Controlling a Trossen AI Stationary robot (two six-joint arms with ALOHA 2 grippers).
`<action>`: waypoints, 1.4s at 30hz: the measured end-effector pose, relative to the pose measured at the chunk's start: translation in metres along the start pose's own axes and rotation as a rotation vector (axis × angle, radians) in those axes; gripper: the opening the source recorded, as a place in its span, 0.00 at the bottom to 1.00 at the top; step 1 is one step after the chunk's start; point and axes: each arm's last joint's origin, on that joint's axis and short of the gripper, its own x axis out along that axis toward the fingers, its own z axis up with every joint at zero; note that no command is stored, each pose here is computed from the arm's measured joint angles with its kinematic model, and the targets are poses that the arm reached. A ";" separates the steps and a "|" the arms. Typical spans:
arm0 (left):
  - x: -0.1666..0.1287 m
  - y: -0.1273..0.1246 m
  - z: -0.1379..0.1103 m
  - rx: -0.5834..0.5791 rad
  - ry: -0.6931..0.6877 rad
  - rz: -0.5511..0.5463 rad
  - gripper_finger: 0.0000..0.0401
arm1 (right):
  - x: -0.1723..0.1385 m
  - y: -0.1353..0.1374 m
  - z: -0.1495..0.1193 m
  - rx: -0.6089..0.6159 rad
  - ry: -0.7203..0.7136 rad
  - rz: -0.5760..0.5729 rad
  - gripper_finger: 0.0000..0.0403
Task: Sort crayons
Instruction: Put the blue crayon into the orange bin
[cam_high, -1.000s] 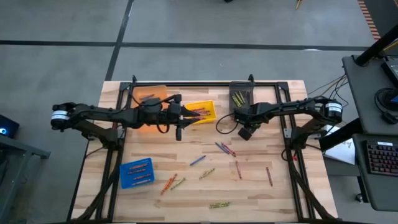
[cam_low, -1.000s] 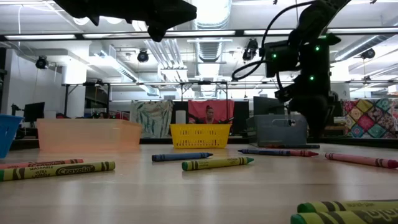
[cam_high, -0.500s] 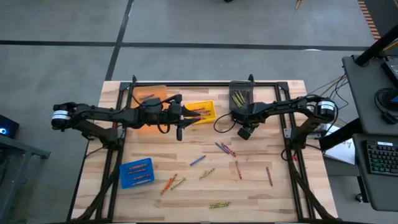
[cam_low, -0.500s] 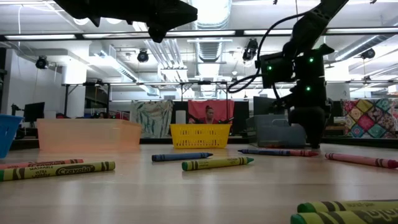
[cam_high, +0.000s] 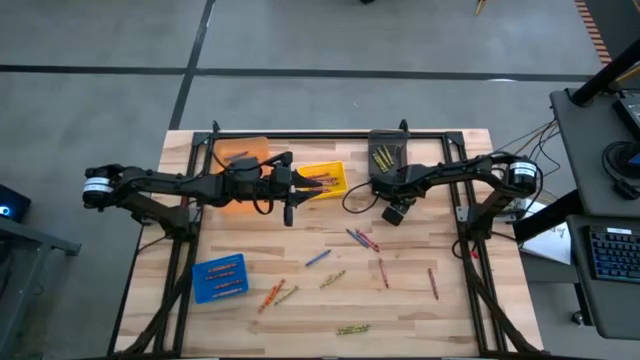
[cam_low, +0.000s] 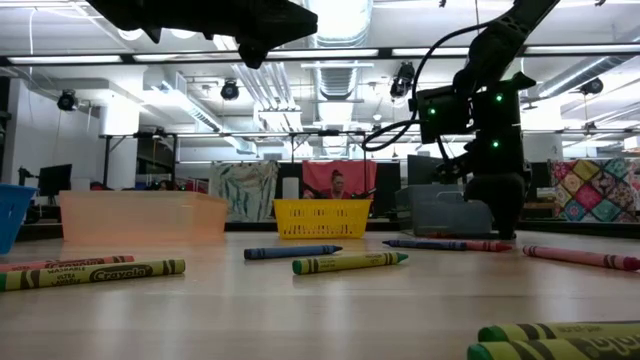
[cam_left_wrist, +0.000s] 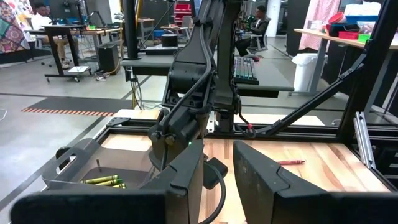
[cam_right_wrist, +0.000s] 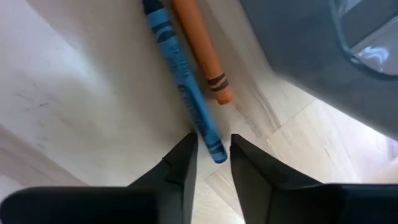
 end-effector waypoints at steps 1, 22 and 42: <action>0.000 0.000 0.000 0.000 0.000 0.000 0.18 | 0.000 0.000 0.000 -0.003 0.002 0.010 0.21; -0.007 0.000 -0.023 -0.055 -0.030 -0.001 0.18 | -0.048 0.007 -0.009 -0.071 -0.185 0.364 0.02; -0.033 0.000 -0.067 -0.177 -0.160 0.008 0.34 | -0.126 0.045 0.047 -0.333 -1.236 0.846 0.02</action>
